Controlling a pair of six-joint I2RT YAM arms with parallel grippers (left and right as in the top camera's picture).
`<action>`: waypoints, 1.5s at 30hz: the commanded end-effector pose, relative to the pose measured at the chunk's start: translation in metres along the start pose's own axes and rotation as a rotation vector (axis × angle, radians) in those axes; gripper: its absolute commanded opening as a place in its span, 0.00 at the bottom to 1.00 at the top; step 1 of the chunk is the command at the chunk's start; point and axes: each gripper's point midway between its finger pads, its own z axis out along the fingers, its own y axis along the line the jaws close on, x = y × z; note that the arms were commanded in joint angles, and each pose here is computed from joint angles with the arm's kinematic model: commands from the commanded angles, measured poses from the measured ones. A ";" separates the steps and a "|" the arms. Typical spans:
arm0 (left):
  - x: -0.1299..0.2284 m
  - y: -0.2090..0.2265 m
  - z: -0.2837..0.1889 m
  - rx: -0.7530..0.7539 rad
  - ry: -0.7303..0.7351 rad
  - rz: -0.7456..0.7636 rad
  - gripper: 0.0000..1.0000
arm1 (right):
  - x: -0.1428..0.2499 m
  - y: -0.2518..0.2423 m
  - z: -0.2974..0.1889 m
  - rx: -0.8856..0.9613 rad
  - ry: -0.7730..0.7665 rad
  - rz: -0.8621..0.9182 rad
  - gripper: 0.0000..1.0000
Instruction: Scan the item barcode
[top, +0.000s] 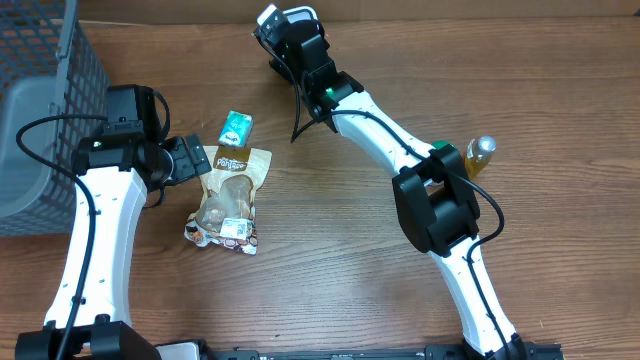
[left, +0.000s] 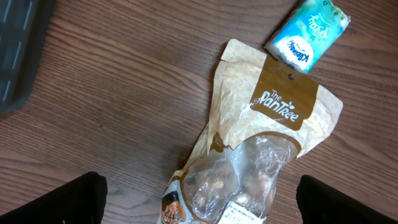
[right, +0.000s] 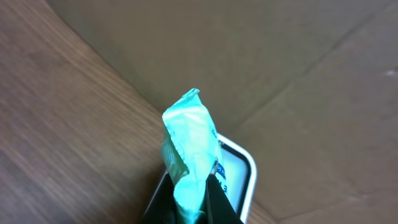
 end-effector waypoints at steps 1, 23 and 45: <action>-0.002 0.001 0.001 -0.012 -0.003 0.004 0.99 | 0.028 0.020 0.013 -0.078 0.042 0.064 0.08; -0.003 0.001 0.001 -0.012 -0.004 0.004 1.00 | -0.012 -0.063 0.001 0.328 -0.030 -0.263 0.04; -0.003 0.001 0.001 -0.012 -0.004 0.004 1.00 | 0.017 0.016 0.012 -0.089 -0.005 -0.021 0.04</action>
